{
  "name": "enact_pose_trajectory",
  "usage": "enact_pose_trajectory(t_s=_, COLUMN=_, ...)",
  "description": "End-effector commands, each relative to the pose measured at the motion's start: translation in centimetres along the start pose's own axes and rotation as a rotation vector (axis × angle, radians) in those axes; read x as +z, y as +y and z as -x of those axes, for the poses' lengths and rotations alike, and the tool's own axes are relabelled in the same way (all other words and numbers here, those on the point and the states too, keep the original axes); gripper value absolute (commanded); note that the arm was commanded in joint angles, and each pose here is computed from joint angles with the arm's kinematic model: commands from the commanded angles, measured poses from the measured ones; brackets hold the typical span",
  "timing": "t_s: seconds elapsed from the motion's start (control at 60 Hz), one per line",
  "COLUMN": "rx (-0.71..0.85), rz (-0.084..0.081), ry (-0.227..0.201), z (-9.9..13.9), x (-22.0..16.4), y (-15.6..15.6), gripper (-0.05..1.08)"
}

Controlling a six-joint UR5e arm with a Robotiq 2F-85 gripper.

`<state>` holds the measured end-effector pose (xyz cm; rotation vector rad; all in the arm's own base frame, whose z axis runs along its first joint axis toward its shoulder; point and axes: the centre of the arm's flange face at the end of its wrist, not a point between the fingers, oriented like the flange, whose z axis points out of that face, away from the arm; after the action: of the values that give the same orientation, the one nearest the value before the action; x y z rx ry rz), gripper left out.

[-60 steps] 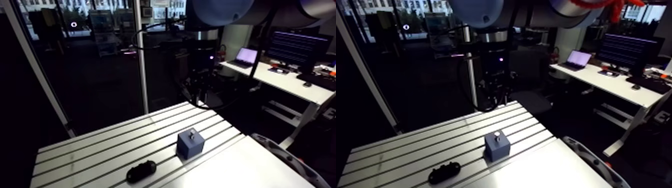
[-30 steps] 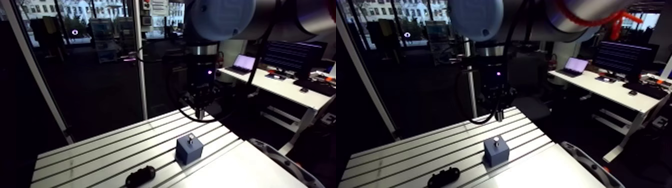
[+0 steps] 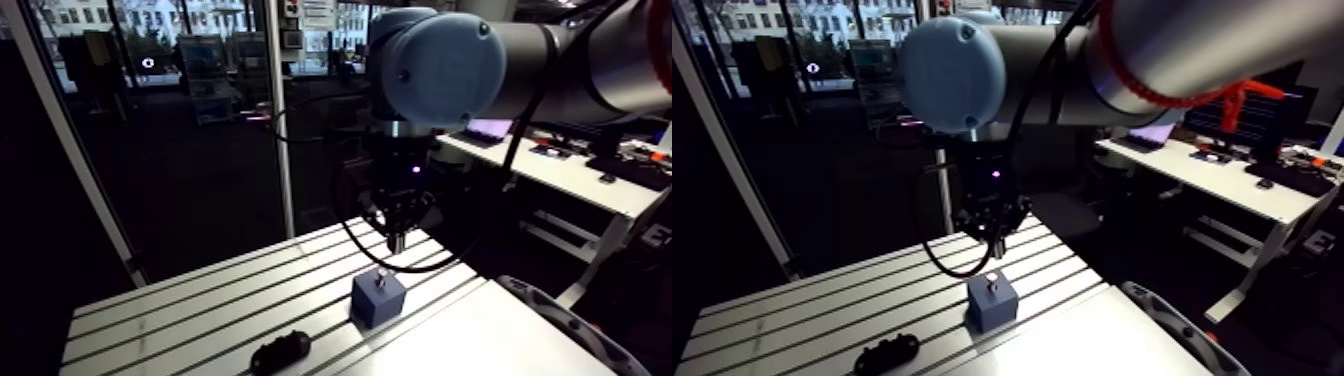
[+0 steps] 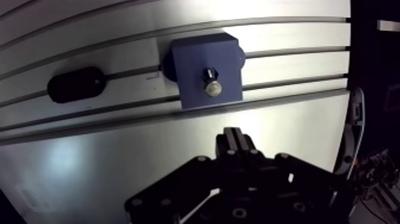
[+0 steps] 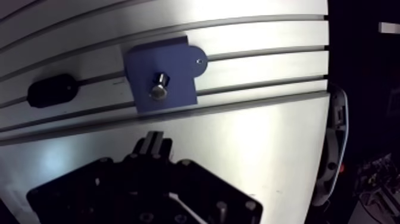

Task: Pick up the M10 bolt and insert it into the hex recess until seated.

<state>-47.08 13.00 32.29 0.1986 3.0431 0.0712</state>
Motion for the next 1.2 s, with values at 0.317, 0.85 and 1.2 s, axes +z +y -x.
enact_pose_trajectory(t_s=0.317, rx=-0.010, rz=-0.013, ry=0.029, z=-0.8, x=2.1, y=-0.1, gripper=1.08)
enact_pose_trajectory(t_s=0.85, rx=-0.033, rz=-0.025, ry=0.022, z=-2.1, x=3.2, y=0.3, gripper=1.08)
enact_pose_trajectory(t_s=1.2, rx=-0.036, rz=-0.033, ry=0.002, z=-2.2, x=4.0, y=0.2, gripper=1.08)
